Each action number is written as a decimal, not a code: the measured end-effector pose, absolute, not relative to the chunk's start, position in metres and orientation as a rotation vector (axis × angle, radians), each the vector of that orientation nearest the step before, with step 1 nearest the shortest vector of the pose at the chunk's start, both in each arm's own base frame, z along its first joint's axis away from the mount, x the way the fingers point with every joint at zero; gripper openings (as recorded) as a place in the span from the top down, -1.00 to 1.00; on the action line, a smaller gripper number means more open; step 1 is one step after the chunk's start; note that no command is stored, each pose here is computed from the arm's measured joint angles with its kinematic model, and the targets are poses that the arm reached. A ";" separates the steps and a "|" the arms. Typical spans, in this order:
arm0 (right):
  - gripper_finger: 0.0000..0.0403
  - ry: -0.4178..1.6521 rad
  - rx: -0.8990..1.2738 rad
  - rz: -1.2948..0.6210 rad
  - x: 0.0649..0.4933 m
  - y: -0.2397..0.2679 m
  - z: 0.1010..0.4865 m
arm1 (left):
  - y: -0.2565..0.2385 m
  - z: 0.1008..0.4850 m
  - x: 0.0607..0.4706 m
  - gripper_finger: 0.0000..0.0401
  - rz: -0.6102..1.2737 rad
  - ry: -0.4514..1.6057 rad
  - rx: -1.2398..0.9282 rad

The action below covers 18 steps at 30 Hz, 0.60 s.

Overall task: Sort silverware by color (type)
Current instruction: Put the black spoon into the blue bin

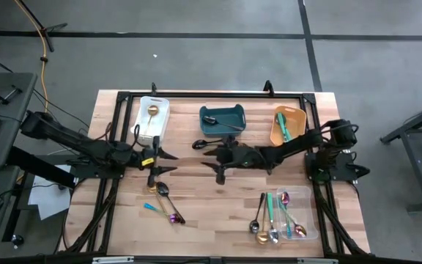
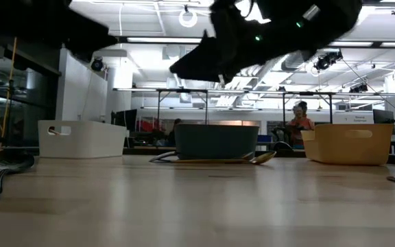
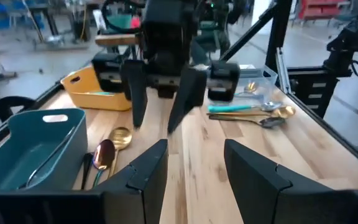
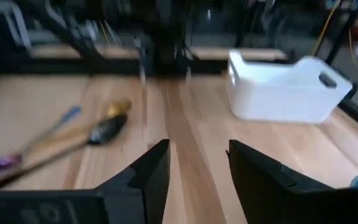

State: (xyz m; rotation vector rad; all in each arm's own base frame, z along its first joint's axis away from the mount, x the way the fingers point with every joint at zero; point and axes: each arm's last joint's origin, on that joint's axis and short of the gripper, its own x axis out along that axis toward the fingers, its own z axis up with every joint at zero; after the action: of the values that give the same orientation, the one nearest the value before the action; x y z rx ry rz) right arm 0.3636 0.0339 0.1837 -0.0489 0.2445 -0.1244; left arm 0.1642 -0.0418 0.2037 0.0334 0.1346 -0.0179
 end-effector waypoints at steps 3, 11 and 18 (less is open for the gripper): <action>0.21 0.117 0.000 -0.121 0.351 0.031 0.178 | -0.038 0.191 0.157 0.24 0.027 0.071 0.002; 0.21 0.037 -0.038 -0.023 0.344 0.033 0.180 | -0.036 0.192 0.154 0.24 0.058 0.044 0.052; 0.21 0.101 -0.044 0.034 0.347 0.035 0.179 | -0.038 0.185 0.153 0.24 0.000 0.113 0.064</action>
State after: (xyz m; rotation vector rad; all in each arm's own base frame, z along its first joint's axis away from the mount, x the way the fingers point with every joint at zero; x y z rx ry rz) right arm 0.3468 0.0349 0.1789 -0.0440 0.1013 0.0340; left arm 0.1534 -0.0378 0.1848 0.0638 0.1128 0.0002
